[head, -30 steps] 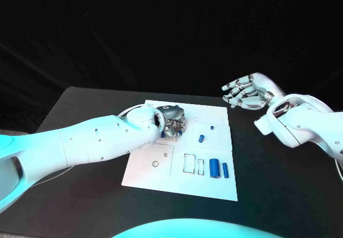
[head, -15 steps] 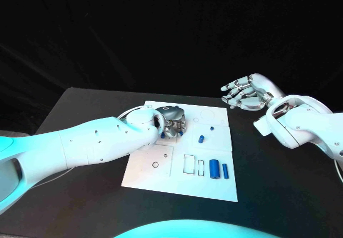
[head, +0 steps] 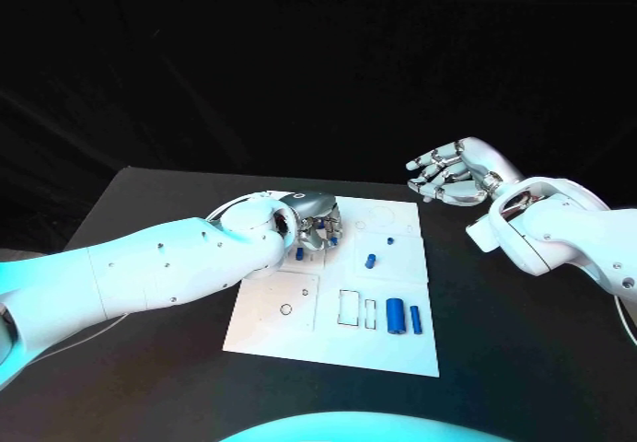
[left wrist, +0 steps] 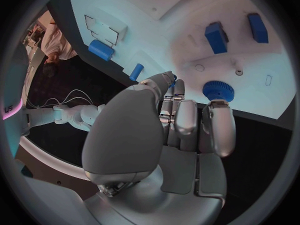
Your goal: Assemble the parts on the task board
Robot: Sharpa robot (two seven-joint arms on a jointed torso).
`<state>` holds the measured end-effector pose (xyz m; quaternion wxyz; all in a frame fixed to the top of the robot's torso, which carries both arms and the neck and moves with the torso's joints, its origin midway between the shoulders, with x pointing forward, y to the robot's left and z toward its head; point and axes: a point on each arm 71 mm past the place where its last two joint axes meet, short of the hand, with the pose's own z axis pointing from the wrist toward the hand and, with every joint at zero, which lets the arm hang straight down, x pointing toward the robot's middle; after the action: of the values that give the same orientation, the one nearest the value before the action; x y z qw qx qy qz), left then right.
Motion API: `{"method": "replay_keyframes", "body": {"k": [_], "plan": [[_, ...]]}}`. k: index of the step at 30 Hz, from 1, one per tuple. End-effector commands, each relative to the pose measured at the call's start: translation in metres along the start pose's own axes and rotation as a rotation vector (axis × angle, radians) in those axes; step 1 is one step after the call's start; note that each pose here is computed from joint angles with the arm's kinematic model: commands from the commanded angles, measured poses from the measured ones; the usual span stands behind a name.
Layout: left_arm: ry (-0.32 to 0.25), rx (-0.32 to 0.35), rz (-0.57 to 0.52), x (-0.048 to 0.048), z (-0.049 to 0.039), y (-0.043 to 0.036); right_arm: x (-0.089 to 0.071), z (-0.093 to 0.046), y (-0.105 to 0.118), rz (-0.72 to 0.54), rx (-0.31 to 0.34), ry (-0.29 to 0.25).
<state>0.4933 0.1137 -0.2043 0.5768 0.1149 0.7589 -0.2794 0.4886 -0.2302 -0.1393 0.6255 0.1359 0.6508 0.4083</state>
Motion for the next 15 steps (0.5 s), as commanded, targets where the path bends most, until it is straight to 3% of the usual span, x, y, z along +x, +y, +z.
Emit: {"method": "replay_keyframes", "body": {"k": [1, 3, 9, 15], "plan": [[-0.022, 0.016, -0.016, -0.0064, -0.0042, -0.0003, 0.0, 0.0, 0.001, -0.005, -0.018, -0.007], [-0.022, 0.011, -0.011, -0.0097, -0.008, 0.0029, -0.001, 0.0, 0.0, -0.005, -0.017, -0.008], [-0.041, -0.029, -0.008, -0.024, -0.0235, 0.0222, -0.002, -0.001, -0.001, -0.007, -0.011, -0.01], [-0.041, -0.062, -0.004, -0.0296, -0.0317, 0.0356, -0.001, 0.0, -0.002, -0.007, -0.008, -0.01]]}}
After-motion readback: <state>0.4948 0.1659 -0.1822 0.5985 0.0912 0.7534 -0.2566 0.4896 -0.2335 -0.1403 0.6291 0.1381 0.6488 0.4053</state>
